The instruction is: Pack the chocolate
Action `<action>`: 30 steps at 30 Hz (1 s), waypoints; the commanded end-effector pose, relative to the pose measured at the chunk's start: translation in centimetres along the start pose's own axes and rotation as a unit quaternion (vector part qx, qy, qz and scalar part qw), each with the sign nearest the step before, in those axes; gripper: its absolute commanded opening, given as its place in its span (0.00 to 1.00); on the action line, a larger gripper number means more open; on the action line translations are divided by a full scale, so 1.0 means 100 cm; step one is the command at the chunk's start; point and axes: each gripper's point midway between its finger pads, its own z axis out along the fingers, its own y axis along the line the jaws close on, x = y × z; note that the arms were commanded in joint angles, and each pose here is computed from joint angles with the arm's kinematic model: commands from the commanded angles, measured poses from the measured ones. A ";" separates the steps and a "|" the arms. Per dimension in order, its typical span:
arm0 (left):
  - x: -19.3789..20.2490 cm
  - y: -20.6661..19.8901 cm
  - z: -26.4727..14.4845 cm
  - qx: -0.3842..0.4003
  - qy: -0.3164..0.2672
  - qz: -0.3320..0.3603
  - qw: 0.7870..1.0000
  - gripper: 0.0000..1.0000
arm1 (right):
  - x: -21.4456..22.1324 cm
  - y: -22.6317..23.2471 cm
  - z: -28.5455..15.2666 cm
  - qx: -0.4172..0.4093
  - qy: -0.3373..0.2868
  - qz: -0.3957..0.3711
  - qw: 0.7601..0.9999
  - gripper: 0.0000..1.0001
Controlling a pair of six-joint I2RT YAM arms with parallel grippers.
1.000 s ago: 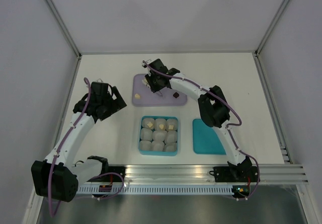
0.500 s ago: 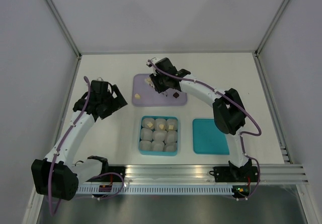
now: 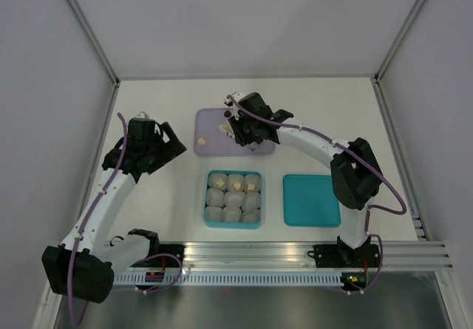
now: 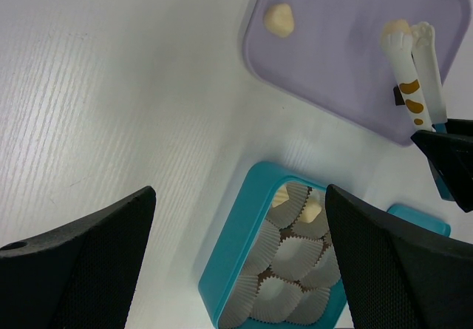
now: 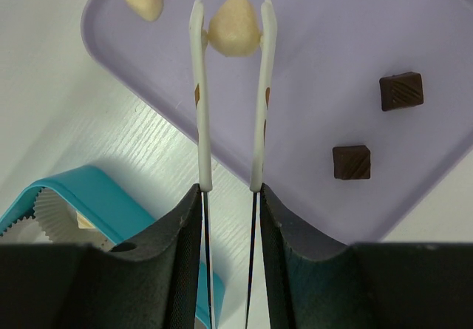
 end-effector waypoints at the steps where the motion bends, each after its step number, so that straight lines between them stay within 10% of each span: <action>1: -0.001 -0.003 -0.003 0.006 -0.004 -0.012 1.000 1.00 | -0.026 0.004 -0.020 -0.009 -0.046 0.010 0.999 0.15; 30: 0.007 -0.004 -0.001 0.018 0.011 -0.004 1.000 1.00 | 0.032 0.022 -0.122 -0.054 -0.062 -0.009 0.997 0.17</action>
